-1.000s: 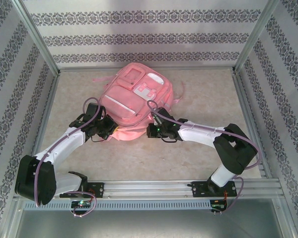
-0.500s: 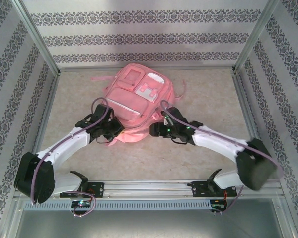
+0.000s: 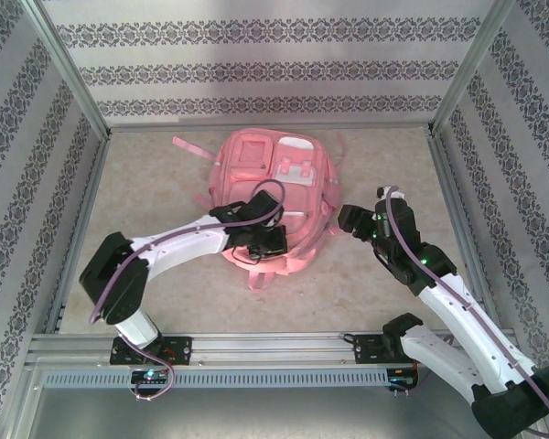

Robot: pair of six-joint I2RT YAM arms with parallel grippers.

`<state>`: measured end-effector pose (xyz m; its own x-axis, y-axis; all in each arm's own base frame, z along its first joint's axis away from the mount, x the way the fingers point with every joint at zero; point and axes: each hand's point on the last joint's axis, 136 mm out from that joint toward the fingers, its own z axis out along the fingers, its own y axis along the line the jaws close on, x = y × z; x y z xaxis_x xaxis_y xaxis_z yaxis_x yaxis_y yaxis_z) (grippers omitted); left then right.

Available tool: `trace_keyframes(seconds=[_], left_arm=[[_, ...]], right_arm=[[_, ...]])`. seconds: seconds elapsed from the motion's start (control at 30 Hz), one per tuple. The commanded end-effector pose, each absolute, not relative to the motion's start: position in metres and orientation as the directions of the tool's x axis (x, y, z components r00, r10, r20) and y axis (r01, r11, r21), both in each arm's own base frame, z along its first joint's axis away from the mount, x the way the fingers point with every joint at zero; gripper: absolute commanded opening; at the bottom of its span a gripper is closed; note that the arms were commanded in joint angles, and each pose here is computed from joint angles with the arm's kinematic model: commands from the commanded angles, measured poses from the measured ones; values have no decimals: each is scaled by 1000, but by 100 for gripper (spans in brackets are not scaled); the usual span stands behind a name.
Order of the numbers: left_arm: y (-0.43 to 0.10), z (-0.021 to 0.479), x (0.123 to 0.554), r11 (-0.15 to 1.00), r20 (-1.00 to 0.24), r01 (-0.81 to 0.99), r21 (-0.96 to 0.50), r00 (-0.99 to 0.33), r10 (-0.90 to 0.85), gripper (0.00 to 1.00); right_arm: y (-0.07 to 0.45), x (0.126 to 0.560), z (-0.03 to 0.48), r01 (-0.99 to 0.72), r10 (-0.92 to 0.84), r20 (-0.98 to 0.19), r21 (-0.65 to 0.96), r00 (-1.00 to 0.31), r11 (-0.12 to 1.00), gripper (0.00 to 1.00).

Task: Pack the student bag
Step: Move the student bag to the center of the table, then reset both arms

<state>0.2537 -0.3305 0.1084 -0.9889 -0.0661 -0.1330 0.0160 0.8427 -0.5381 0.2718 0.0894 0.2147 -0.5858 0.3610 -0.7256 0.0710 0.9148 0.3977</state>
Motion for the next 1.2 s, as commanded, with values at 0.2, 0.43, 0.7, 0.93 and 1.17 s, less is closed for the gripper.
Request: trace_keyframes(seconds=[0.2,0.43,0.7,0.93,1.17], left_arm=[[-377,121,209,746,-156,291,-599,-956,247,4],[-381,113,191,721,-119,329,-610,-938,327,25],[-388,113,168,648,-109,369,-667,-908,405,52],[-425,129,133,426,-106,385,-818,-831,546,76],[-401,196,185,449,-444,641,-622,-762,472,100]], right_arm=[[80,264,198,95,385,-689,420,-614,903,78],[75,266,202,97,378,-707,405,-598,909,85],[48,277,189,248,471,-655,409,-591,878,88],[36,304,177,339,583,-539,488,-608,804,92],[36,302,220,215,491,-668,455,-559,864,98]])
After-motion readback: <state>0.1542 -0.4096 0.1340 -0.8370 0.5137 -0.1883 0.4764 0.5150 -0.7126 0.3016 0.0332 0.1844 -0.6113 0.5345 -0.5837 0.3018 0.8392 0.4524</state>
